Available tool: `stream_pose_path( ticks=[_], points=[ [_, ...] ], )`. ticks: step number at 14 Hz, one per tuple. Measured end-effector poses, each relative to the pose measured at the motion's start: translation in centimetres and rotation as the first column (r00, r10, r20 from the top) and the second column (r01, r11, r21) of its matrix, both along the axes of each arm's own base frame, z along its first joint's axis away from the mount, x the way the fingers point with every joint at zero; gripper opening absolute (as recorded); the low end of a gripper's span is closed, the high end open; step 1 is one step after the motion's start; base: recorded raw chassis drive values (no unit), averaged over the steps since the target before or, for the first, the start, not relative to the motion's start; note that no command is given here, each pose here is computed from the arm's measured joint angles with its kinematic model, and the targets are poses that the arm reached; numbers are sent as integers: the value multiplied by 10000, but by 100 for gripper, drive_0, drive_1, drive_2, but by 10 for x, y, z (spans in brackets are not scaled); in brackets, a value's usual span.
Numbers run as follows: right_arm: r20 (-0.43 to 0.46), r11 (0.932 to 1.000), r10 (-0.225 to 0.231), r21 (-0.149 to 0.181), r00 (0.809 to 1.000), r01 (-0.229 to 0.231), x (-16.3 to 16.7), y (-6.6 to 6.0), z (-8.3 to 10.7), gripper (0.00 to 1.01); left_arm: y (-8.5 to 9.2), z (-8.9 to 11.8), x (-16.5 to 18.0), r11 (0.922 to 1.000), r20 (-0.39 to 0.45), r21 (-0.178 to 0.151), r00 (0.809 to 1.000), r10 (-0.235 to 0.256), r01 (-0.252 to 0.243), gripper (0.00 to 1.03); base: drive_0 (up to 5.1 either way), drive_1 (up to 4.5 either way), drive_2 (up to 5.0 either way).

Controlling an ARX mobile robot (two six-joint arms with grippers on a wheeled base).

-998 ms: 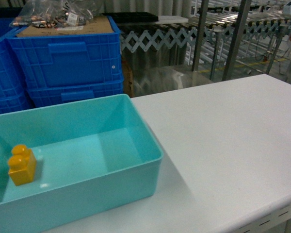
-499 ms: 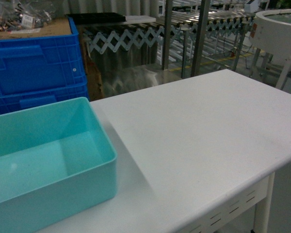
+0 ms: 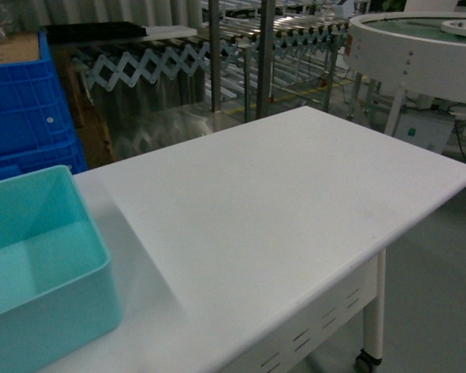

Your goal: Pick red block from blue box to shelf

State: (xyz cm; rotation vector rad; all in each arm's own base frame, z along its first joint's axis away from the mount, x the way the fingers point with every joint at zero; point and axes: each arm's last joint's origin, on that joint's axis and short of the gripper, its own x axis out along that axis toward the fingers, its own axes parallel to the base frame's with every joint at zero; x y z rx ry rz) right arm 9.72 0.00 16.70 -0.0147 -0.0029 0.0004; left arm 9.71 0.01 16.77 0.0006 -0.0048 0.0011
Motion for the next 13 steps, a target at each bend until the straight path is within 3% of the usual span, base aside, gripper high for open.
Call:
stream_pose_path(
  ticks=[13],
  points=[
    [0, 10000, -4, 0, 10000, 4, 0, 0, 0, 36, 0, 0, 0, 10000, 0, 0, 10000, -8, 8, 98, -156, -156, -156]
  ],
)
